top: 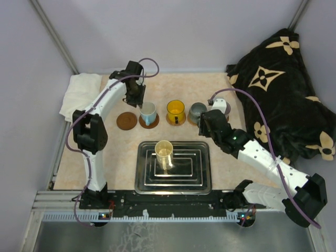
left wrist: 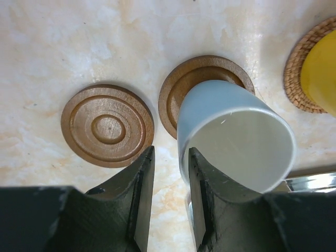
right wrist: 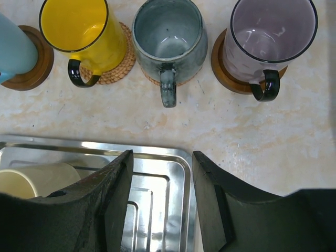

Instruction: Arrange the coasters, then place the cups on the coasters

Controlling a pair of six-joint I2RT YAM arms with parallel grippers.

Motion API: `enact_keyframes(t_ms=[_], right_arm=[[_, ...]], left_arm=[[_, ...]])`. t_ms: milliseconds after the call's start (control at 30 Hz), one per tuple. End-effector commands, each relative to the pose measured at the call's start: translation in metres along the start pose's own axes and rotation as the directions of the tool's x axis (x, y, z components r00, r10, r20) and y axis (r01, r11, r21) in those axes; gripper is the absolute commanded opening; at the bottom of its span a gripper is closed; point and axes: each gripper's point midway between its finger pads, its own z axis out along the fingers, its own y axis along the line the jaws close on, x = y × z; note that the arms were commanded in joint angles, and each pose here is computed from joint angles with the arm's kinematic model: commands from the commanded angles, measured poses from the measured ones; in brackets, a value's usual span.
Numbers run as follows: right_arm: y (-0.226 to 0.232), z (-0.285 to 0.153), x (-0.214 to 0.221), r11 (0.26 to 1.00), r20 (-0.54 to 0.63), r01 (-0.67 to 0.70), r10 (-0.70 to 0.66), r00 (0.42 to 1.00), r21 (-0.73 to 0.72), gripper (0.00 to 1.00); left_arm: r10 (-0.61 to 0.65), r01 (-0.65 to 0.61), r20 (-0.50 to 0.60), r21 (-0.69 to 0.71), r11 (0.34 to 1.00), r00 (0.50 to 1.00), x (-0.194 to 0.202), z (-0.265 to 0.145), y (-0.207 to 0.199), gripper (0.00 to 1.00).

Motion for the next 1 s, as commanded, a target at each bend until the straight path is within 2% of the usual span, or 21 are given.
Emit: enact_keyframes(t_ms=[0, 200, 367, 500, 667, 967], right_arm=[[-0.003, -0.01, -0.026, 0.999, 0.096, -0.041, 0.039, 0.995, 0.015, 0.5], [-0.027, -0.017, -0.041, 0.994, 0.147, -0.038, 0.022, 0.989, 0.105, 0.59], [-0.069, -0.015, -0.047, 0.974, 0.138, -0.114, 0.088, 0.987, 0.194, 0.62], [-0.086, -0.026, -0.055, 0.963, 0.174, -0.121, 0.08, 0.982, 0.239, 0.62], [-0.096, -0.038, -0.056, 0.954, 0.198, -0.134, 0.082, 0.977, 0.268, 0.63], [-0.096, -0.045, -0.052, 0.958, 0.201, -0.148, 0.099, 0.975, 0.245, 0.63]], left_arm=[[-0.012, 0.012, 0.146, -0.001, 1.0, 0.989, -0.03, -0.056, 0.002, 0.4], [-0.029, 0.03, 0.23, -0.004, 1.0, 0.973, -0.028, -0.099, -0.002, 0.43], [0.003, -0.006, 0.267, 0.011, 1.0, 0.964, 0.003, -0.118, -0.036, 0.44], [0.03, -0.039, 0.238, 0.037, 0.999, 0.971, 0.04, -0.116, -0.07, 0.44], [0.032, -0.044, 0.151, 0.074, 0.996, 0.988, 0.095, -0.105, -0.101, 0.45], [-0.007, -0.003, 0.073, 0.125, 0.992, 0.997, 0.15, -0.098, -0.124, 0.47]])
